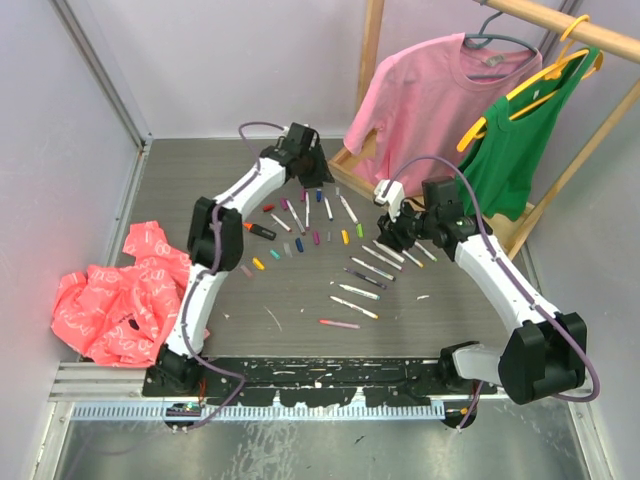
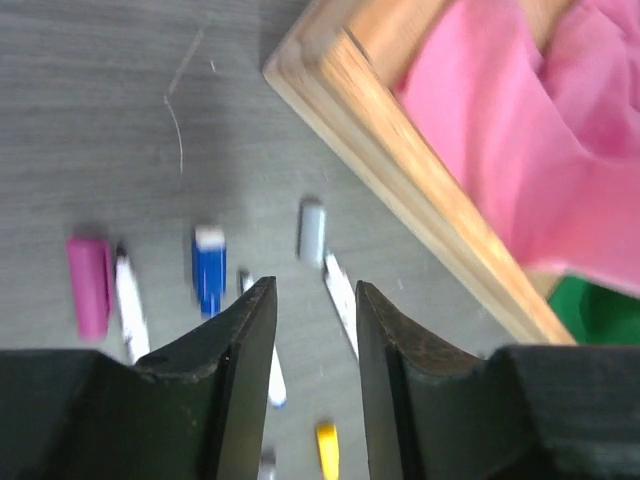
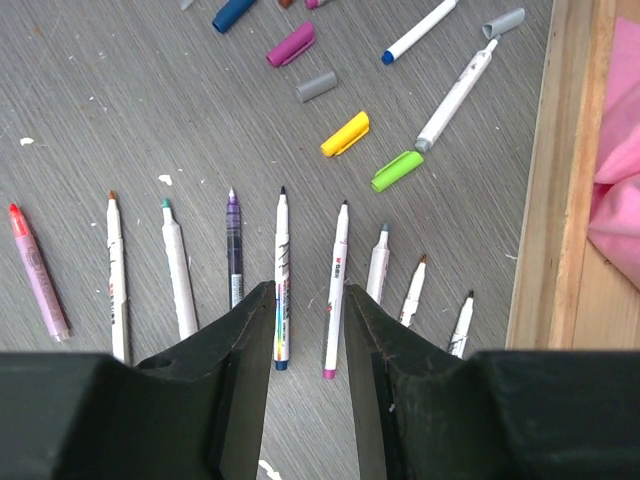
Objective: Open the pen caps
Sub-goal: Place the pen cap at the center of the board, then reset both arms
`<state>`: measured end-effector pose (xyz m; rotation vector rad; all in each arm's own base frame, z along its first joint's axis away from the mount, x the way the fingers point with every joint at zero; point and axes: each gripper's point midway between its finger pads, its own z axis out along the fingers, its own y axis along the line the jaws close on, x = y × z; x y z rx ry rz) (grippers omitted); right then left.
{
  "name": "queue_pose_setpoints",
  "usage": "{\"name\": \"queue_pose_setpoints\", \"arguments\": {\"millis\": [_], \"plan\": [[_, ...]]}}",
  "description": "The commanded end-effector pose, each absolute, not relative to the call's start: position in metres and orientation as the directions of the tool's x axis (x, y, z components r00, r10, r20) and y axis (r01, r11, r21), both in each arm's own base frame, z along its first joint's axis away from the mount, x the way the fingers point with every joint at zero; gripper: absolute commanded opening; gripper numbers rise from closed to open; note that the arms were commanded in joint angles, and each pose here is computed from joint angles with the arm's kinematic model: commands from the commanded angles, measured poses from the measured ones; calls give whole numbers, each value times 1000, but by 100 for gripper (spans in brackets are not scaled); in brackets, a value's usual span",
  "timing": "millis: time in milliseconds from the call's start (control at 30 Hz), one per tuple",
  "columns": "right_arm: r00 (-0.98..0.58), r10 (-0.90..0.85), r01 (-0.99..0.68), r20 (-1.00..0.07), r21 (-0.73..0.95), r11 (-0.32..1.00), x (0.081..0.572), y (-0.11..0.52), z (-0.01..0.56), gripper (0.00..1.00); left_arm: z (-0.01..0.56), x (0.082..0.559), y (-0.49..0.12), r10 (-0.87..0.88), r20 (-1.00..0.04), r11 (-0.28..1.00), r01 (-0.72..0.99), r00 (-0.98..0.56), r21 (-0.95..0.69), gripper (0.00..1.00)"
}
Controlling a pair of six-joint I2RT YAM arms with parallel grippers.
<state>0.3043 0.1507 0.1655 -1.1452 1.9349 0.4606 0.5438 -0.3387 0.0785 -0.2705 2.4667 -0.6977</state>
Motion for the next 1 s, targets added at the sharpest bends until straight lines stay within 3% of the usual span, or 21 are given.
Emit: {"name": "queue_pose_setpoints", "arguments": {"millis": [0,100,267,433,467,667,733,767,967], "plan": [[-196,-523,-872,-829,-96,480,301,154,179,40,258,524,-334,-313,-698,733,303,-645,-609,41],[-180,-494,-878,-851,-88,471,295,150,191,40,270,481,-312,-318,-747,701,386,-583,-600,50],[-142,-463,-884,-875,-98,457,278,139,212,43,288,411,-250,-380,-792,676,440,-478,-591,80],[-148,-454,-853,-878,-119,509,274,121,230,46,301,345,-191,-379,-809,700,433,-450,-568,97],[-156,-448,-838,-880,-122,532,276,117,236,51,312,330,-181,-372,-828,716,438,-420,-544,99],[-150,-364,-759,-919,-129,638,288,104,298,77,355,270,-146,-284,-904,790,456,-319,-409,98],[-142,-329,-736,-934,-122,666,291,102,321,96,375,254,-139,-268,-924,802,467,-275,-372,98],[-140,-316,-728,-939,-119,676,292,102,331,99,382,248,-134,-260,-930,811,464,-260,-356,98],[-91,-217,-665,-972,-103,739,291,101,407,100,434,221,-107,-216,-956,873,400,-200,-281,98]]}}
